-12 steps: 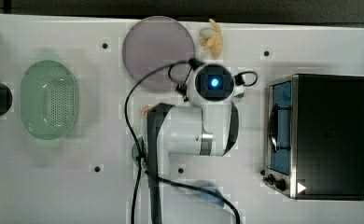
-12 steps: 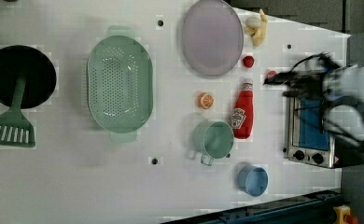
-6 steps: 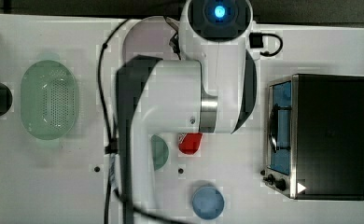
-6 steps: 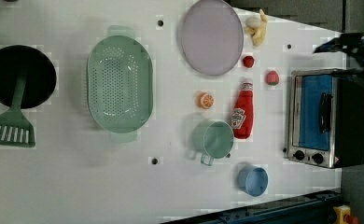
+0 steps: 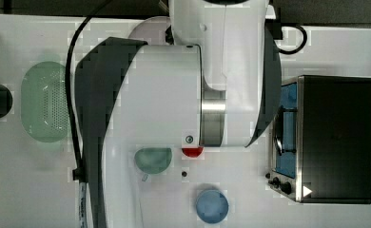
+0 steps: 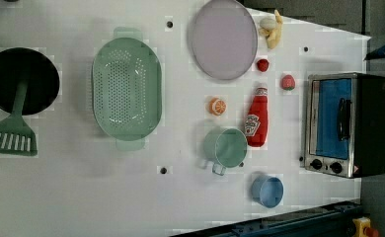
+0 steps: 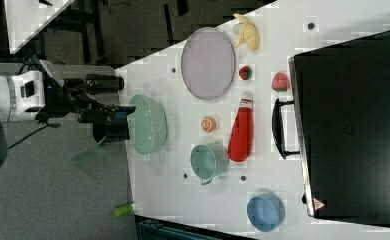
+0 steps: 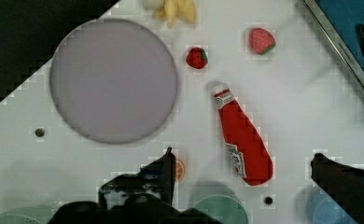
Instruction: Pick ketchup from plate and place it on table.
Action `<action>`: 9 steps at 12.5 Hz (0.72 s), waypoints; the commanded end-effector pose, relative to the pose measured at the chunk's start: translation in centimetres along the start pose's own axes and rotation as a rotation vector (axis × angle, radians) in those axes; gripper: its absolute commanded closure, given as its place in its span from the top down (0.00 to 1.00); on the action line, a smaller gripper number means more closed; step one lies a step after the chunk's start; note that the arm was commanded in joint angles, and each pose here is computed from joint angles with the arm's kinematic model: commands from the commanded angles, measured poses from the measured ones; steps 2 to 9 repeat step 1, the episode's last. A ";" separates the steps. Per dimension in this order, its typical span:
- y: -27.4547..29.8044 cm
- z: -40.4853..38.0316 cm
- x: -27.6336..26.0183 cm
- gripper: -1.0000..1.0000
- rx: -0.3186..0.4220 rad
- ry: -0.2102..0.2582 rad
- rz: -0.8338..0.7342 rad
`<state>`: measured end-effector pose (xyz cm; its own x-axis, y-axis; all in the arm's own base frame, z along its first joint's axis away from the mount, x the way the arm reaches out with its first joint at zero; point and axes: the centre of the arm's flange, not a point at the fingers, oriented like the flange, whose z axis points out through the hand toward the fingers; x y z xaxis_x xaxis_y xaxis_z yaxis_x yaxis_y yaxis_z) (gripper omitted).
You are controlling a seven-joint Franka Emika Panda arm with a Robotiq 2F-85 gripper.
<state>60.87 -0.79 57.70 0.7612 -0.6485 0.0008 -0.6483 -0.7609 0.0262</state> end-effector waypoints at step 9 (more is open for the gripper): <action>1.2 -1.5 0.1 1.00 -0.021 -0.025 0.061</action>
